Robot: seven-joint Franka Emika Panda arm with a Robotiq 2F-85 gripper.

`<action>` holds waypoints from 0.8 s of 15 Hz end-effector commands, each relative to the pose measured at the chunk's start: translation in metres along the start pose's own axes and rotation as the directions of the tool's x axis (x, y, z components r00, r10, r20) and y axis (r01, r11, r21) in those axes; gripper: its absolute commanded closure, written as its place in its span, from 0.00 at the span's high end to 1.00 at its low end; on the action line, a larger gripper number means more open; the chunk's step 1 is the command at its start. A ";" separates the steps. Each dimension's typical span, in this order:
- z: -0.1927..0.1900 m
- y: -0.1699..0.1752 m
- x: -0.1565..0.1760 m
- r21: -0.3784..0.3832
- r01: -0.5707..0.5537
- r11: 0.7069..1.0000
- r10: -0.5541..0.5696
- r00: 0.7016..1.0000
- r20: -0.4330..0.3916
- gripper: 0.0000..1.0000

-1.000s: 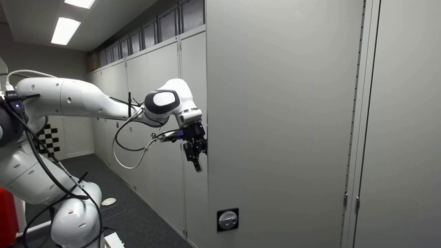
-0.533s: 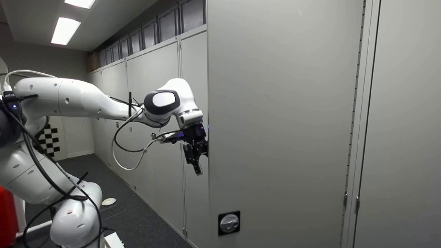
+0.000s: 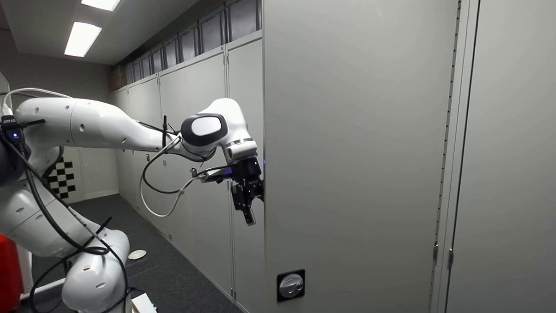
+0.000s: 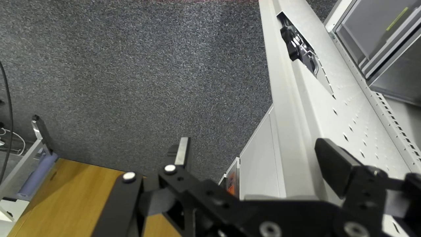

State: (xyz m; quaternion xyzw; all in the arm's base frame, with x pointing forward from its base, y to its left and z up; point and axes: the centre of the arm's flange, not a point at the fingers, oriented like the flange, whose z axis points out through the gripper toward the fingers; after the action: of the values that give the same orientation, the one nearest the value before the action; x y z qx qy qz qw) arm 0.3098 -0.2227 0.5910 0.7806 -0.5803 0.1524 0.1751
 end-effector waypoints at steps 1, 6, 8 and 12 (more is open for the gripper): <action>0.003 0.007 0.013 0.004 -0.001 1.000 0.001 1.000 0.025 1.00; 0.010 0.009 0.019 0.000 -0.012 1.000 0.012 0.999 0.037 1.00; 0.013 0.010 0.021 -0.003 -0.015 1.000 0.016 0.999 0.041 1.00; 0.016 0.015 0.025 -0.005 -0.031 1.000 0.031 0.998 0.049 1.00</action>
State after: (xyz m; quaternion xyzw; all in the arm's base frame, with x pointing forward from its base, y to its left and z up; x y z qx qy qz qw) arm 0.3030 -0.2396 0.5844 0.7720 -0.5962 0.1404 0.1700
